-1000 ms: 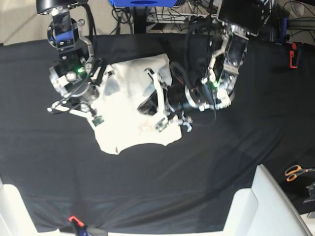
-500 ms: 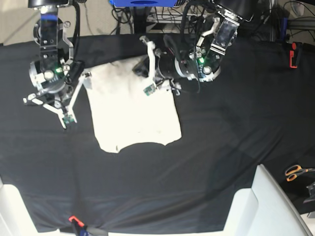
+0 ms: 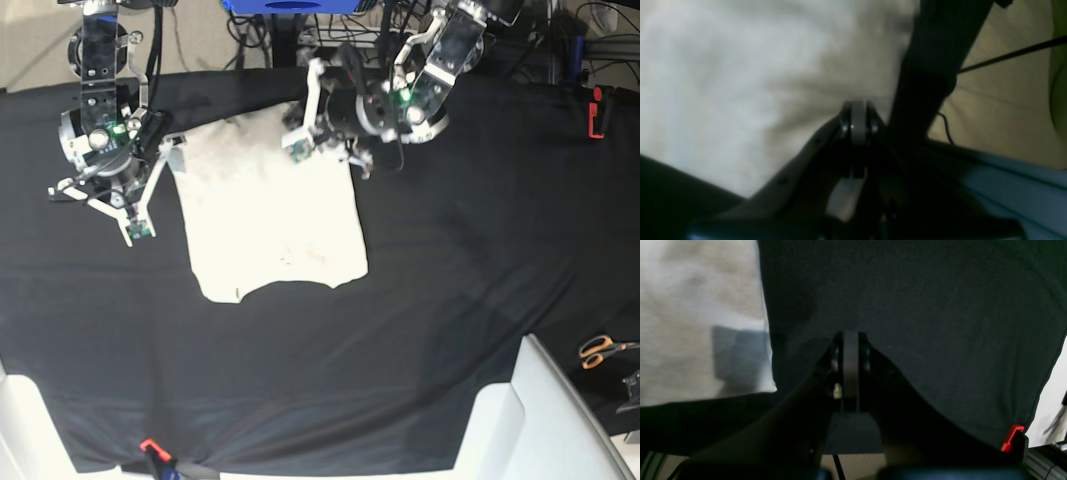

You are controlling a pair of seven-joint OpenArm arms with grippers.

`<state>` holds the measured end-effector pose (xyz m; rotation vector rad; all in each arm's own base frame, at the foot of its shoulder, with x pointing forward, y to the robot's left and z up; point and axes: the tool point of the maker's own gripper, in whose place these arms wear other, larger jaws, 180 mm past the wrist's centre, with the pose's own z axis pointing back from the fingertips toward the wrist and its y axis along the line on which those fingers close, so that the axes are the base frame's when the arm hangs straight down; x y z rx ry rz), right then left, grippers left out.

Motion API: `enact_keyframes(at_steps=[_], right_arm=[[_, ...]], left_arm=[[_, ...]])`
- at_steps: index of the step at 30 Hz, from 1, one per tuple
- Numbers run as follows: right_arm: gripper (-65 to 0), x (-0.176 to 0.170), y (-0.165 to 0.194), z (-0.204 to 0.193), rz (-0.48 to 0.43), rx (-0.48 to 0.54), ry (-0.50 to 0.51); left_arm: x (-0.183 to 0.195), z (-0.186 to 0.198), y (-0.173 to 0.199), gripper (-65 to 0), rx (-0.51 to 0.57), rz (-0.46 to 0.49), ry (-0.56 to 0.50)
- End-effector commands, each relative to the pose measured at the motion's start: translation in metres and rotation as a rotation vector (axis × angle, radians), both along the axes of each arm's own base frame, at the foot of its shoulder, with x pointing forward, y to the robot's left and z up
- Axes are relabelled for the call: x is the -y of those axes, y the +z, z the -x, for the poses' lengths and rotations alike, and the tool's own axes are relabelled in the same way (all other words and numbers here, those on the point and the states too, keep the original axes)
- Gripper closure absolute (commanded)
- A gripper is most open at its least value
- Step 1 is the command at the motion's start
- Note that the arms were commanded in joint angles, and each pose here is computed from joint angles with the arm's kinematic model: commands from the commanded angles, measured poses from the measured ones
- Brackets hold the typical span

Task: Fold the T-shirt properly
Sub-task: 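Release the collar and raise both grippers away from the shirt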

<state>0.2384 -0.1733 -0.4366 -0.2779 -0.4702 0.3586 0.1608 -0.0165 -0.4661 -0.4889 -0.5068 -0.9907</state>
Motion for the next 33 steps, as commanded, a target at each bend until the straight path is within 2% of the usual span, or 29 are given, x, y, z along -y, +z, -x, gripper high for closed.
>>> enact_keyframes(at_steps=[1, 7, 12, 17, 21, 25, 33], right_arm=[[0.0, 0.003, 0.01, -0.009, 0.008, 0.042, -0.002], [0.0, 0.002, 0.011, -0.009, 0.007, 0.044, 0.002], [0.0, -0.002, 0.024, -0.014, 0.003, 0.084, 0.012], [0.0, -0.046, 0.022, -0.008, -0.033, 0.074, 0.133], [0.0, -0.078, 0.015, -0.002, -0.059, 0.048, 0.221], [0.0, -0.095, 0.014, 0.0, -0.073, 0.042, 0.269], [0.0, -0.097, -0.026, 0.019, -0.085, -0.084, 0.252]], left_arm=[[-0.001, -0.002, 0.005, 0.0, 0.013, 0.019, -0.001], [-0.014, 0.005, -0.002, 0.0, -0.004, -0.01, -0.007], [-0.018, 0.011, -0.001, 0.0, -0.008, -0.011, -0.008], [-0.02, -0.016, 0.026, 0.0, 0.076, 0.03, 0.101], [-0.002, -0.032, 0.039, 0.0, 0.115, 0.076, 0.117], [0.008, -0.034, 0.025, 0.0, 0.067, 0.081, 0.135], [0.004, -0.024, 0.003, 0.0, 0.0, 0.055, 0.143]])
